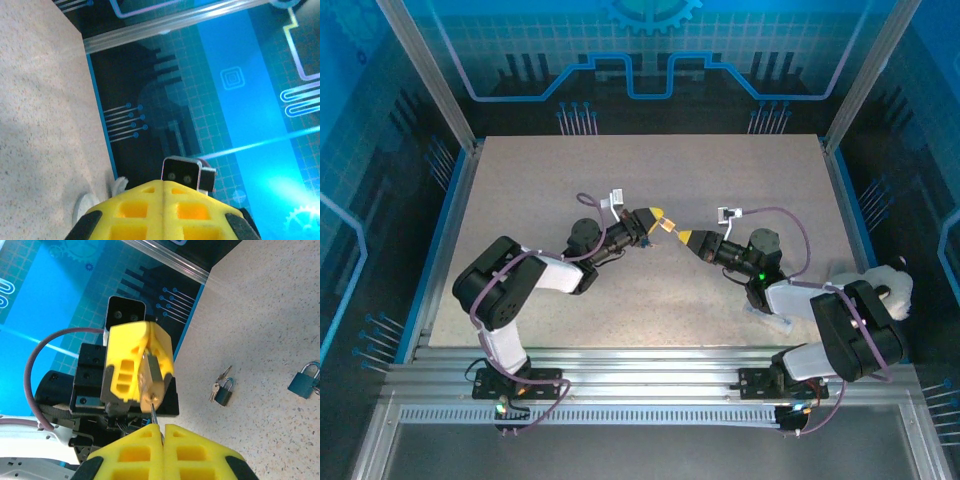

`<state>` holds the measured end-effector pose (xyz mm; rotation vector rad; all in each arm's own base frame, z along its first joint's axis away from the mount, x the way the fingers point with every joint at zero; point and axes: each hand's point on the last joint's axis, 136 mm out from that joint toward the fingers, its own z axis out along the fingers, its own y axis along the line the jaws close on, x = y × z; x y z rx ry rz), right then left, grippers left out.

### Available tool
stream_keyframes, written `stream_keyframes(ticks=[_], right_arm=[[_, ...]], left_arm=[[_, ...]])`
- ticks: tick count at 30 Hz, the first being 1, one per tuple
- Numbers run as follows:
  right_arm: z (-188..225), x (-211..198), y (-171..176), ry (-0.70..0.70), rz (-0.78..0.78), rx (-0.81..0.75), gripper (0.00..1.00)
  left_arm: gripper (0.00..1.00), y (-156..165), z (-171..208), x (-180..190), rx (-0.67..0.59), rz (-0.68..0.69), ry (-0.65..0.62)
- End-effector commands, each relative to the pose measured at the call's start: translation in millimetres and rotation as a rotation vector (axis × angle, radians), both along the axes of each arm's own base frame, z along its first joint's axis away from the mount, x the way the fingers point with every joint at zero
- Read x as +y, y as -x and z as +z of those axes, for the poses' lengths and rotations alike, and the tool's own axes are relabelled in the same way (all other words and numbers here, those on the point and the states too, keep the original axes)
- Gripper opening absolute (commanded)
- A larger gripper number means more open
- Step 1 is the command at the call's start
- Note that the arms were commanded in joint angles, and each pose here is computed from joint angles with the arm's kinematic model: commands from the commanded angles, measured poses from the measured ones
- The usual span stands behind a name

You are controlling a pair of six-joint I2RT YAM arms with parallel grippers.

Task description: Lock with the key

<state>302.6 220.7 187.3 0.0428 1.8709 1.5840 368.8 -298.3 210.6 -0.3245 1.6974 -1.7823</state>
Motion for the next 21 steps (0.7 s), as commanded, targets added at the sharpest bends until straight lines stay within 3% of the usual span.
stream_keyframes(ticks=[1, 15, 21], right_arm=[[9, 0, -2, -0.012, 0.012, -0.034, 0.00], [9, -4, -4, -0.006, -0.007, -0.031, 0.00], [8, -17, -6, 0.064, -0.072, -0.046, 0.00]], left_arm=[[0.00, 0, 27, 11, -0.083, 0.041, 0.039], [0.00, -2, 20, 17, -0.065, 0.048, 0.032], [0.00, -6, 4, 24, -0.019, 0.050, 0.021]])
